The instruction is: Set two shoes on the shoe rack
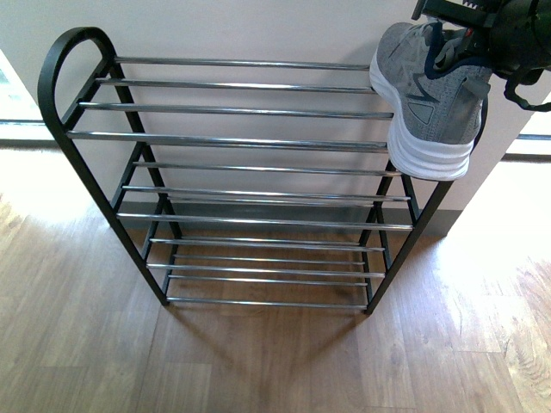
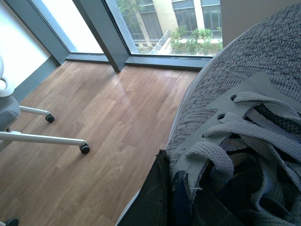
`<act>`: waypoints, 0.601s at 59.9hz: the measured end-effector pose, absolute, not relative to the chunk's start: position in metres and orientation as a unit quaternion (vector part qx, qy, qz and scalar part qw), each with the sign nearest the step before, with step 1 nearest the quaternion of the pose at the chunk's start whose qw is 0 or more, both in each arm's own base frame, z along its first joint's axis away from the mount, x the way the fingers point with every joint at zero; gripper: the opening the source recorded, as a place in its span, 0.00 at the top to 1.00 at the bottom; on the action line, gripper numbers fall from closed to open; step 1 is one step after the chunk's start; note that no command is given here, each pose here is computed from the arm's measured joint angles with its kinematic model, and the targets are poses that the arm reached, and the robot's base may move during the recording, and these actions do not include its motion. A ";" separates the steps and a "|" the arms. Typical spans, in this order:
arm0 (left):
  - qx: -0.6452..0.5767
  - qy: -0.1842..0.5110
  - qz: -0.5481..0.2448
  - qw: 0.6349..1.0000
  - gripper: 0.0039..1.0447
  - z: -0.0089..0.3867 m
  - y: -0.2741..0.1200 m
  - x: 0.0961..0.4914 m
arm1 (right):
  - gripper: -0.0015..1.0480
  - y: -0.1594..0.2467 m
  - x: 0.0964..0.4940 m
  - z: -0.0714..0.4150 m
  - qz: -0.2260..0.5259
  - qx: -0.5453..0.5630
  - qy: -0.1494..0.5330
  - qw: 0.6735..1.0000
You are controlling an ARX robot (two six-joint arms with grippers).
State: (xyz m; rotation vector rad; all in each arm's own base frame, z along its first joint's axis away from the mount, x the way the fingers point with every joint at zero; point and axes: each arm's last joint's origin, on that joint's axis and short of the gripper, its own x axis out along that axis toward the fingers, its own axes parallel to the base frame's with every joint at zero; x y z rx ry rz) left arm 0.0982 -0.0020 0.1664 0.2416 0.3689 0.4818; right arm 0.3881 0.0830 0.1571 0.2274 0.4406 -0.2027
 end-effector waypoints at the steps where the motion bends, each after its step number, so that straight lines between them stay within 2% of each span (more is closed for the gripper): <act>1: 0.119 0.181 0.237 0.947 0.99 0.166 -0.002 0.098 | 0.99 0.083 0.388 0.157 -0.100 0.111 0.217 0.965; 6: 0.119 0.181 0.237 0.947 0.99 0.166 -0.002 0.098 | 0.99 0.083 0.387 0.157 -0.100 0.108 0.219 0.965; 8: 0.119 0.181 0.237 0.947 0.99 0.166 -0.002 0.098 | 0.95 0.083 0.387 0.158 -0.101 0.106 0.218 0.965; 12: 0.119 0.181 0.236 0.947 0.99 0.166 -0.002 0.098 | 0.80 0.083 0.383 0.164 -0.091 0.110 0.216 0.966; 28: 0.119 0.181 0.236 0.947 0.99 0.166 -0.002 0.098 | 0.40 0.082 0.352 0.205 -0.038 0.125 0.220 0.967; 33: 0.119 0.181 0.237 0.947 0.99 0.166 -0.002 0.098 | 0.20 0.068 0.330 0.217 -0.047 0.105 0.223 0.968; 36: 0.119 0.181 0.237 0.947 0.99 0.166 -0.002 0.098 | 0.12 0.055 0.320 0.221 -0.064 0.088 0.212 0.971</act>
